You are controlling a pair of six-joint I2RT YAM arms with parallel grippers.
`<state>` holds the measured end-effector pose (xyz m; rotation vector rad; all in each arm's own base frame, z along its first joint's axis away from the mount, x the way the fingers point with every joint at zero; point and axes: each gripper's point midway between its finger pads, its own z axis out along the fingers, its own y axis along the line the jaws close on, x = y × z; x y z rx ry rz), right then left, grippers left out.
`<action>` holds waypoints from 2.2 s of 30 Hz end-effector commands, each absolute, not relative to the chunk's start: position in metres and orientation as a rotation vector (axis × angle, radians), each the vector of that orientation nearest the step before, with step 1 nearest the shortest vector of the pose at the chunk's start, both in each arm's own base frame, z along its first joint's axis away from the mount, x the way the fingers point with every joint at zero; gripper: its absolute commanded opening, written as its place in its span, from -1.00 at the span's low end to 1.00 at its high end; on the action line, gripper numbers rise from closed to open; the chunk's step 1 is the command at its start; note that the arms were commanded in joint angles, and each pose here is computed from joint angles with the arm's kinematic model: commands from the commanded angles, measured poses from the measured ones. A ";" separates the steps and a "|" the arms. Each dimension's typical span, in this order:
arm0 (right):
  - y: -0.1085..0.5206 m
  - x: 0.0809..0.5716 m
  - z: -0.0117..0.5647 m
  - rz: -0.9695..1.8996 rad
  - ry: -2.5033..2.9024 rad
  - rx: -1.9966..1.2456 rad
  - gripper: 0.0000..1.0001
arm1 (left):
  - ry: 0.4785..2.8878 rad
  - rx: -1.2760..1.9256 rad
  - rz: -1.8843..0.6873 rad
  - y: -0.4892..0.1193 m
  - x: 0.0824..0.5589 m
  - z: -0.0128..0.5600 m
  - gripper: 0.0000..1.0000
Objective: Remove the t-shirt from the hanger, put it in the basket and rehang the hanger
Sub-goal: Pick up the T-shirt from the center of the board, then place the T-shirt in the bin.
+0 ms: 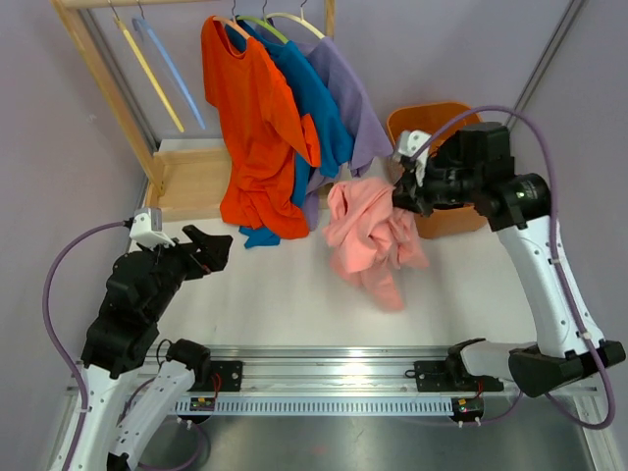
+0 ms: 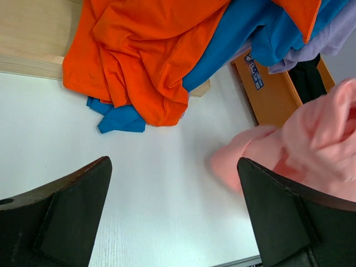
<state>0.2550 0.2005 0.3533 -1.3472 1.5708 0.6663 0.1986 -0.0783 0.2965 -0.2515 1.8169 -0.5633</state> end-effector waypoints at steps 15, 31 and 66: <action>0.041 0.390 0.601 0.280 1.329 -0.516 -1.00 | 1.752 -0.189 -0.601 -0.089 0.212 0.316 0.98; -0.033 0.487 0.521 0.101 1.511 -0.381 -1.00 | 1.752 -0.184 -0.599 -0.091 0.215 0.319 0.98; -0.049 0.484 0.232 0.305 2.289 -0.521 0.52 | 1.737 -0.169 -0.628 -0.098 0.222 0.330 0.98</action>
